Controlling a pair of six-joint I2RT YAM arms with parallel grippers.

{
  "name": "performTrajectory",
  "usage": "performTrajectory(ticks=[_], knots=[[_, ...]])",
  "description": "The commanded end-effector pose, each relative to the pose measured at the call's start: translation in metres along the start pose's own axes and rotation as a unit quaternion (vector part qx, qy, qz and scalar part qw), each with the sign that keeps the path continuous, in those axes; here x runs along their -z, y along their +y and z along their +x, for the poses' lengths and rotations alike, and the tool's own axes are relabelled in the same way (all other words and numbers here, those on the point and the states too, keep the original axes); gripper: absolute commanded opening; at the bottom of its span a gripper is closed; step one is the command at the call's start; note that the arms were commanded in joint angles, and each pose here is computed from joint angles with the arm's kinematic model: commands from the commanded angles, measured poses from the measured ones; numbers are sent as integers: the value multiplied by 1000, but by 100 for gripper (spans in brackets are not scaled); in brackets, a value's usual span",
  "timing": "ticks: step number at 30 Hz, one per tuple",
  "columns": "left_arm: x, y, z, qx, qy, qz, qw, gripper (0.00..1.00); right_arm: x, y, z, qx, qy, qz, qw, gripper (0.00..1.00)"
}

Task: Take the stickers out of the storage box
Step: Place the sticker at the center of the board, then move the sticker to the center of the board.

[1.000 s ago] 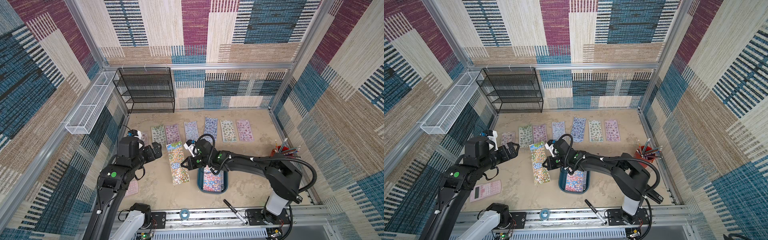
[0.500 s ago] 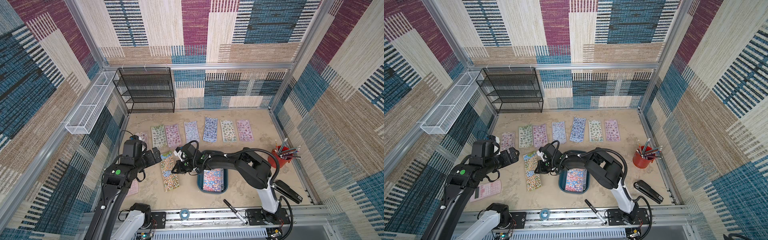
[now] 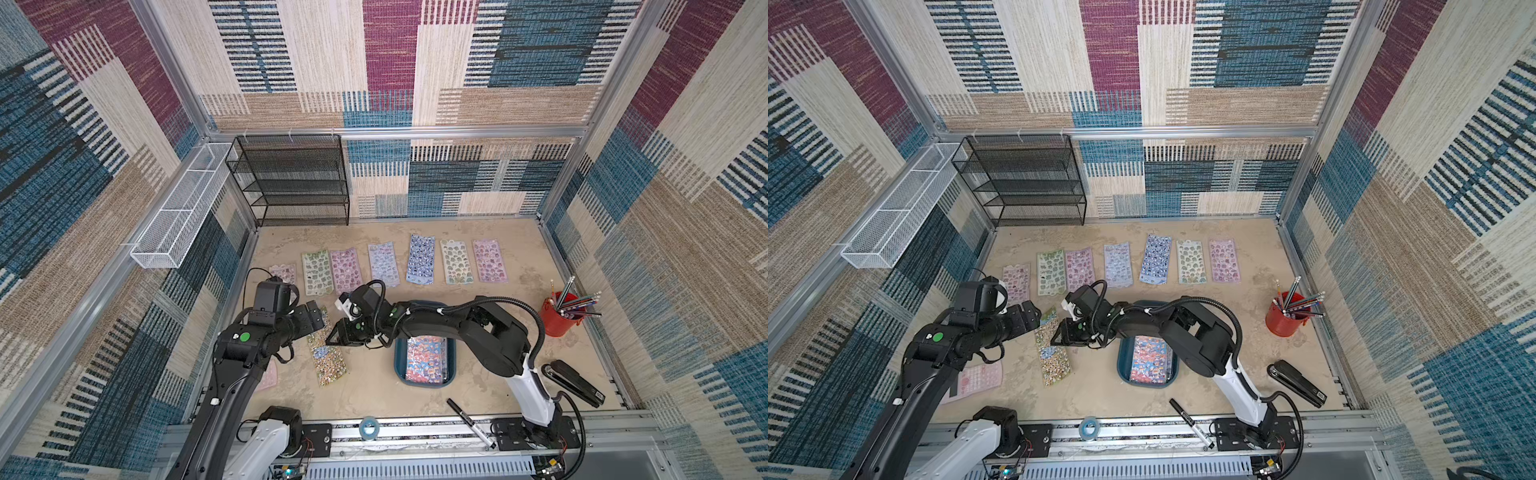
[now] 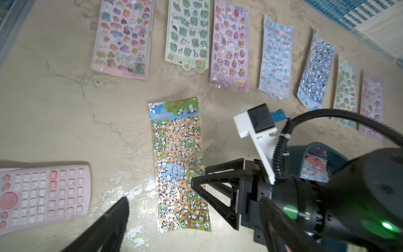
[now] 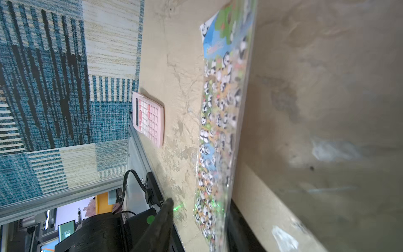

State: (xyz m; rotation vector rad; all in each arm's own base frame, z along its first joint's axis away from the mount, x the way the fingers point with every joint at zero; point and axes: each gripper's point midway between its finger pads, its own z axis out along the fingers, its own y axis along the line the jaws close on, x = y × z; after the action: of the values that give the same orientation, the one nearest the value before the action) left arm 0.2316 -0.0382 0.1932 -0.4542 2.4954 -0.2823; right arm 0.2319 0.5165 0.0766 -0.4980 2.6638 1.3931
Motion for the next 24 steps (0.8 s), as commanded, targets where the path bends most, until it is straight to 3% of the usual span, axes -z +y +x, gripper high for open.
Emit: performTrajectory(ticks=[1, 7, 8, 10, 12, 14, 16, 24], knots=[[-12, 0, 17, 16, 34, 9, 999, 83, 24, -4, -14, 44, -46, 58, 996, 43], [-40, -10, 48, 58, 86, 58, 993, 59, 95, 3, -33, 68, -137, 97, 984, 41], [-44, -9, 52, 64, 93, 59, 992, 53, 108, 5, -36, 71, -152, 98, 981, 36], [-56, -7, 60, 76, 108, 56, 990, 40, 132, 5, -42, 76, -178, 106, 975, 16], [-66, -9, 66, 85, 124, 60, 987, 27, 150, 2, -46, 78, -194, 117, 971, 2], [-76, -14, 72, 93, 143, 67, 983, 10, 163, -6, -47, 75, -204, 126, 968, 0], [-85, -17, 79, 96, 156, 68, 981, 0, 171, -15, -47, 67, -208, 129, 967, 0], [-110, -14, 109, 82, 191, 25, 978, 0, 175, -35, -41, 52, -206, 130, 969, 0]])
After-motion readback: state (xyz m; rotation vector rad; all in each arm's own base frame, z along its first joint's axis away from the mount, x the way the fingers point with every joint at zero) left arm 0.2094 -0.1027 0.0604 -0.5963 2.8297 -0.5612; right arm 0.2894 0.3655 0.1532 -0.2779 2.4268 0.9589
